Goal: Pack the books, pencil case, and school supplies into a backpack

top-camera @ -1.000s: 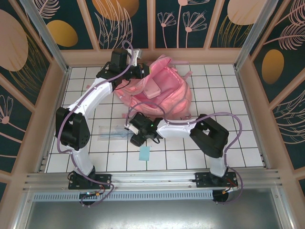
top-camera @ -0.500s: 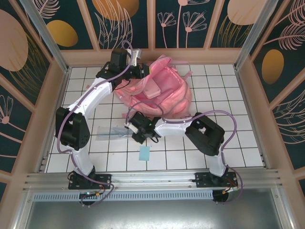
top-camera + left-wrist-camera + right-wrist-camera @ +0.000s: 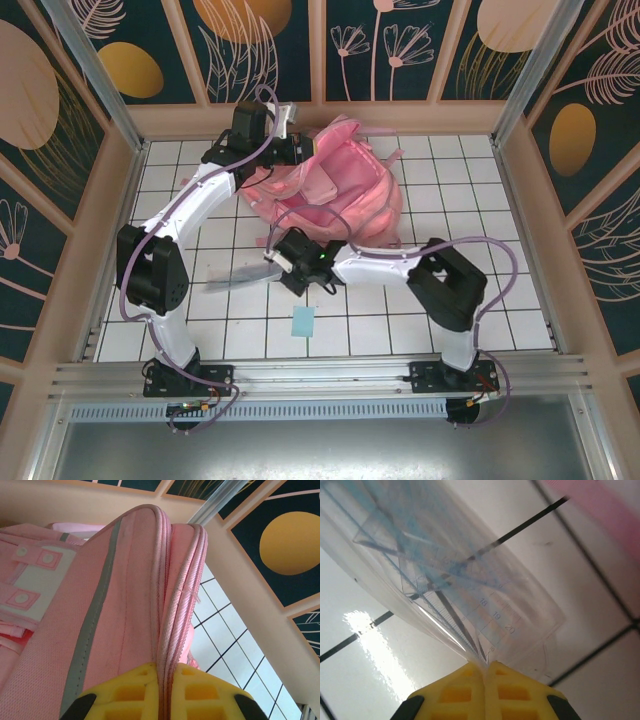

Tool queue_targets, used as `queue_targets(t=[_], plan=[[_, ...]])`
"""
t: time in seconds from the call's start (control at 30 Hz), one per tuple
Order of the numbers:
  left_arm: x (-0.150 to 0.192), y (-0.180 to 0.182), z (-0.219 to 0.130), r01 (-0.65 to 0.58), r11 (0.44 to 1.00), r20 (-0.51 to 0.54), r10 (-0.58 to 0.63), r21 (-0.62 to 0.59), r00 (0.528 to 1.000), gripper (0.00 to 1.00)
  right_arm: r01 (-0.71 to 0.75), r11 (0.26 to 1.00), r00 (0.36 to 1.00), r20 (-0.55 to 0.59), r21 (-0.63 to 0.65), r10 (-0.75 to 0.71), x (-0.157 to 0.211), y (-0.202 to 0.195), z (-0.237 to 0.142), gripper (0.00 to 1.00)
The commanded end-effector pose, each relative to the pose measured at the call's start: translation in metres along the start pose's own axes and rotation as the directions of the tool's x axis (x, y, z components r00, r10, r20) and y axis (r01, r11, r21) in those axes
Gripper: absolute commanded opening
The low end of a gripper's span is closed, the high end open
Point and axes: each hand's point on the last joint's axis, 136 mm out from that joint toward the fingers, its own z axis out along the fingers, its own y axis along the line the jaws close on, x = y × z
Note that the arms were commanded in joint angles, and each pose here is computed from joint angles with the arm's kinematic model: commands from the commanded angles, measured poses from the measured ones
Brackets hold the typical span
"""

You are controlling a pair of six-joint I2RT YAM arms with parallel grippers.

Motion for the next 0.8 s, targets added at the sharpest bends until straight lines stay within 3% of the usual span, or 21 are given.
queue_targets(t=[0.0, 0.3, 0.5, 0.77], plan=[[-0.035, -0.011, -0.014, -0.047, 0.999, 0.119, 0.044, 0.021, 0.992, 0.0, -0.04, 0.997, 0.997, 0.072, 0.061, 0.035, -0.018, -0.021, -0.04, 0.0], [-0.037, -0.002, -0.011, -0.028, 1.0, 0.123, 0.026, 0.01, 0.992, 0.0, -0.241, 0.969, 0.945, 0.24, 0.05, 0.222, -0.021, -0.063, -0.116, 0.0], [-0.039, 0.0, -0.008, -0.012, 1.0, 0.123, 0.01, 0.011, 0.992, 0.0, -0.335, 0.926, 0.912, 0.309, 0.174, 0.271, -0.004, -0.111, -0.161, 0.0], [-0.043, -0.006, -0.01, -0.003, 1.0, 0.129, -0.001, 0.031, 0.992, 0.0, -0.444, 0.814, 0.89, 0.29, 0.374, 0.353, 0.055, -0.164, -0.172, 0.0]])
